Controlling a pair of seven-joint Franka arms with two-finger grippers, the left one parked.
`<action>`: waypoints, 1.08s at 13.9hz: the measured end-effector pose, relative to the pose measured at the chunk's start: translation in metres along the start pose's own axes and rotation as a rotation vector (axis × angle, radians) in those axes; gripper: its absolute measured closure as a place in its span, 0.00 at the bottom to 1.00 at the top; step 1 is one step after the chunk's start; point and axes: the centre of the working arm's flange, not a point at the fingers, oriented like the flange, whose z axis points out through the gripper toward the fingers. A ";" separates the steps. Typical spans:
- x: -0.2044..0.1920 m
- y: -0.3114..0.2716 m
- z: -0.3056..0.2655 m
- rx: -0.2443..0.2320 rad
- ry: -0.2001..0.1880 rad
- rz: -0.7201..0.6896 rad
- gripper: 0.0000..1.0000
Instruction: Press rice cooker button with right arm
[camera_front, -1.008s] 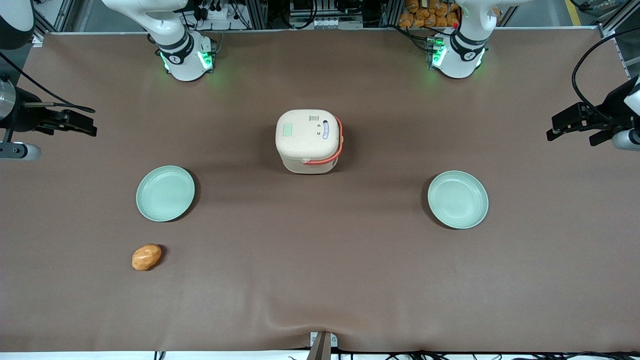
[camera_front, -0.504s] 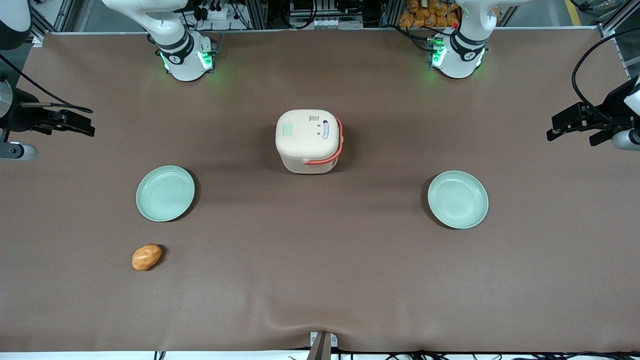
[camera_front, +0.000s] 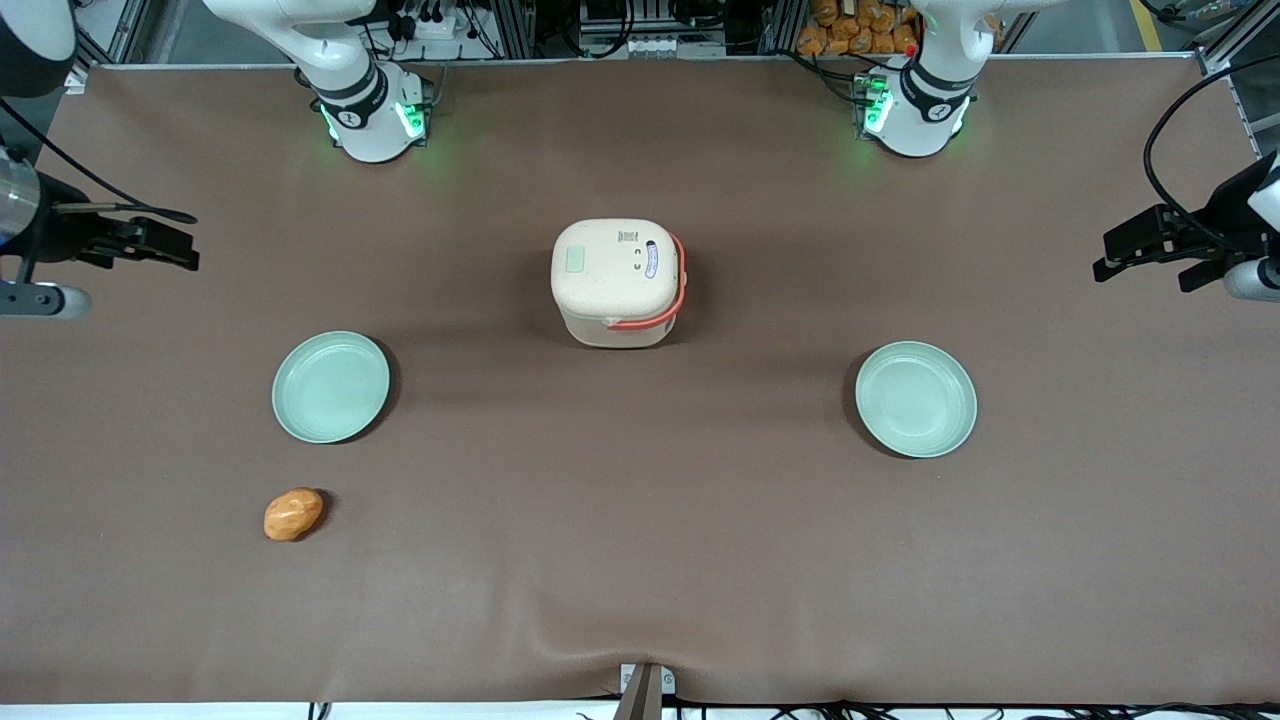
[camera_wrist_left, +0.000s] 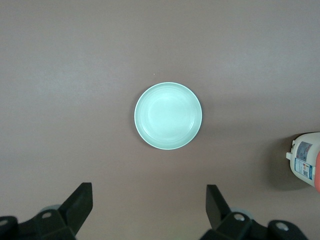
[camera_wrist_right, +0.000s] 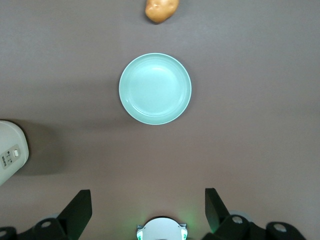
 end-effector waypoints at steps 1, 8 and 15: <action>-0.001 -0.010 0.000 -0.004 -0.004 -0.018 0.00; -0.024 -0.147 0.003 -0.046 0.007 -0.108 0.00; -0.046 -0.308 0.062 0.027 -0.017 -0.124 0.36</action>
